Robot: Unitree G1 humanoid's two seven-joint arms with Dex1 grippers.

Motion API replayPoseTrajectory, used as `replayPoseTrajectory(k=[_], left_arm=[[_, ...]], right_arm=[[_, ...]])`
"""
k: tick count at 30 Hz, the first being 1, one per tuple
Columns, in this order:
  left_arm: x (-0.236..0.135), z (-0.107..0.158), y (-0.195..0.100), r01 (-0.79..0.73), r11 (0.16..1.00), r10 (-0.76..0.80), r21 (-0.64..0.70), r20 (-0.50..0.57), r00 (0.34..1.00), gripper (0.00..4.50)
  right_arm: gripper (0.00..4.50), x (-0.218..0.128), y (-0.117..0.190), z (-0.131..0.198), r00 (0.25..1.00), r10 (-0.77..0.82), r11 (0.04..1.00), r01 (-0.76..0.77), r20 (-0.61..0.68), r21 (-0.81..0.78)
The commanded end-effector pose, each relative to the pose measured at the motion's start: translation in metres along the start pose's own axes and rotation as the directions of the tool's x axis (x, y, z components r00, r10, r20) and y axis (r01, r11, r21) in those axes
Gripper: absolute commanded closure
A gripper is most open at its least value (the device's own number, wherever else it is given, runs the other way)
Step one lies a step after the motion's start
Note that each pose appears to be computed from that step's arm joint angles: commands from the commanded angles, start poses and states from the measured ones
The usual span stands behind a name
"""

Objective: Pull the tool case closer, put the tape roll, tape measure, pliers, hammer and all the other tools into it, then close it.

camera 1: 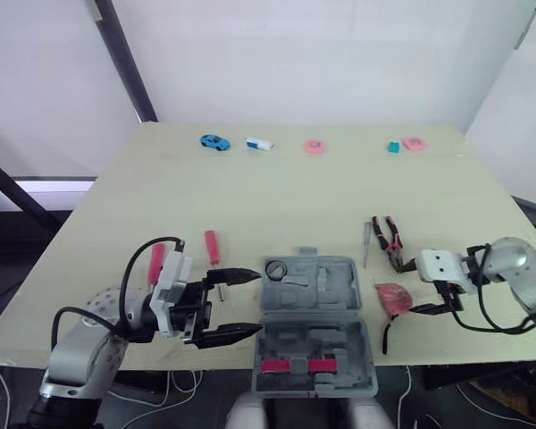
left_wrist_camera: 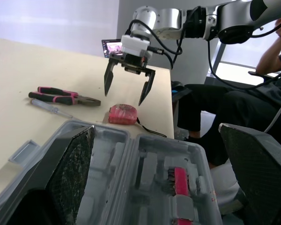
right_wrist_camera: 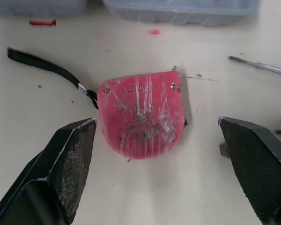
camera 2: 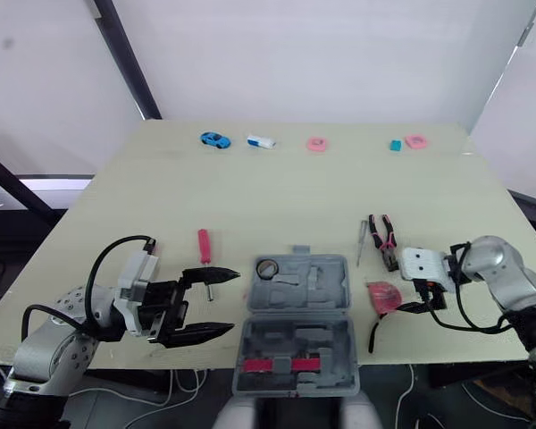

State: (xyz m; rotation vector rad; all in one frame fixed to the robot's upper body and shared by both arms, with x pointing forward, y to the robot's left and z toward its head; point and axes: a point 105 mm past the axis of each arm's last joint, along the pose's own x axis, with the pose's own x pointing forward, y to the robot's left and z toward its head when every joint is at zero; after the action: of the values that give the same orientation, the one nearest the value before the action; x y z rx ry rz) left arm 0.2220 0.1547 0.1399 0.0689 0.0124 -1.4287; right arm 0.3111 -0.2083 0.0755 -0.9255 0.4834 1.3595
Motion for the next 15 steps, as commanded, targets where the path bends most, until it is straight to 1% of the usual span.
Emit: replayPoseTrajectory(k=[1,13,14,15], left_arm=[[-0.003,0.007,-0.002,-0.014,0.999,0.014,0.03,0.01,1.0,0.0],[-0.003,0.007,-0.007,-0.038,0.999,0.038,0.029,0.013,0.999,0.0],[-0.003,0.007,-0.007,-0.04,0.999,0.04,0.029,0.014,0.999,0.0],[-0.003,0.007,-0.007,-0.042,0.999,0.041,0.029,0.014,0.999,0.0]], right_arm=[[0.12,0.003,0.0,0.0,0.999,0.047,0.997,-0.048,-0.017,-0.06],[0.12,0.02,-0.002,-0.001,0.995,0.095,0.99,-0.095,-0.01,-0.105],[0.48,0.021,-0.003,-0.001,0.996,0.094,0.99,-0.094,-0.011,-0.107],[0.64,0.021,-0.003,-0.001,0.996,0.093,0.99,-0.094,-0.012,-0.109]])
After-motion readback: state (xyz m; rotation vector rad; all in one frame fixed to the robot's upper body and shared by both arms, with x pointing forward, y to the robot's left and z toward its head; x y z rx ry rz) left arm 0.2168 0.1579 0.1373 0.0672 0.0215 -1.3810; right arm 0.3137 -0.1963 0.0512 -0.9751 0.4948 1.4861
